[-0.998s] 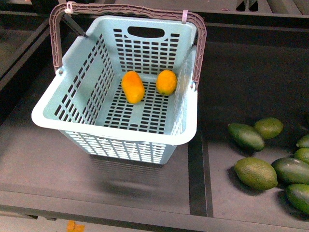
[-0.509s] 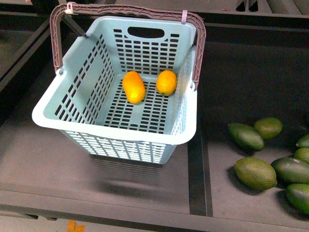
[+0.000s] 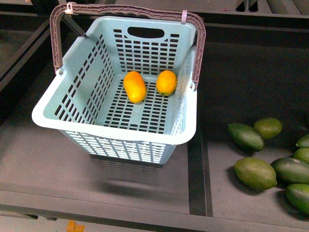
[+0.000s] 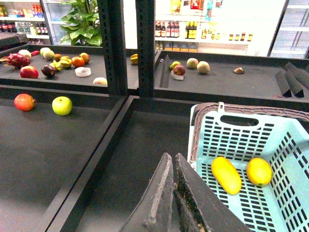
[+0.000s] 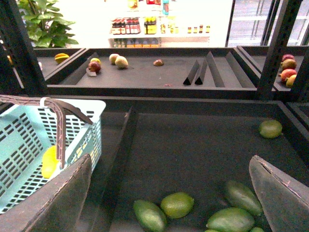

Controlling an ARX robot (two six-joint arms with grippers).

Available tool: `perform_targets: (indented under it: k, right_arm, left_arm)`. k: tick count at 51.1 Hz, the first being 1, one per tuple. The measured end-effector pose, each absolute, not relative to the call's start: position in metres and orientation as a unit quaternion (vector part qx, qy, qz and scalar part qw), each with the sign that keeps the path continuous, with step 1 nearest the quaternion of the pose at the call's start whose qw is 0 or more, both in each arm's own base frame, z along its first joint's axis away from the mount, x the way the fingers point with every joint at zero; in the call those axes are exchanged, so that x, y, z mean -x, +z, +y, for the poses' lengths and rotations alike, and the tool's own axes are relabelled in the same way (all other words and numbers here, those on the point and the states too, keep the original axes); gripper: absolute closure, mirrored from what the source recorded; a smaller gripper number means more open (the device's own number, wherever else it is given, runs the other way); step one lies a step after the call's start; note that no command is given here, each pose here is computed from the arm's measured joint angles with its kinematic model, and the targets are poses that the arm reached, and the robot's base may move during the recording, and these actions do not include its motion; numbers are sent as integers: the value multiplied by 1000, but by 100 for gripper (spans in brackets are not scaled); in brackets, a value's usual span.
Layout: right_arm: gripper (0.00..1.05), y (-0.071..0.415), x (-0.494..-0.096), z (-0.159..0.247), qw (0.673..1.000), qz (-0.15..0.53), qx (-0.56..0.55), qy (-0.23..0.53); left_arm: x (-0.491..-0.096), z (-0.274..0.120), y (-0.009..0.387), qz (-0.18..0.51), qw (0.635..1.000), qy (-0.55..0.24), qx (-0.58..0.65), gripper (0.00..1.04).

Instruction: Pick lemon and mango into basket

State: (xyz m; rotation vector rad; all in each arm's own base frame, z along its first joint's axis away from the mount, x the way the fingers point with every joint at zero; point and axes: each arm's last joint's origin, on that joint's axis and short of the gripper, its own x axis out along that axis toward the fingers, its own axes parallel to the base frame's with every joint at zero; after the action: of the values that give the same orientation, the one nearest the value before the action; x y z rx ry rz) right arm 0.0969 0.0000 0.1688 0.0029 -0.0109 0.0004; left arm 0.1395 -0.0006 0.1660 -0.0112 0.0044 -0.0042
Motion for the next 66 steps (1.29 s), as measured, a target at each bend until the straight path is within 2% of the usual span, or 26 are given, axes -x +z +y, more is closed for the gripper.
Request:
perform_targets:
  k: [49,66]
  right_arm:
    - [9,169,-97,0,1000,-5,-2,0]
    - [9,169,-97,0,1000,-5,-1,0]
  left_arm:
    - [-98,0,168,-4,1000,-2,5,101]
    - [-97,0,169,-6,1000,-2,5,101]
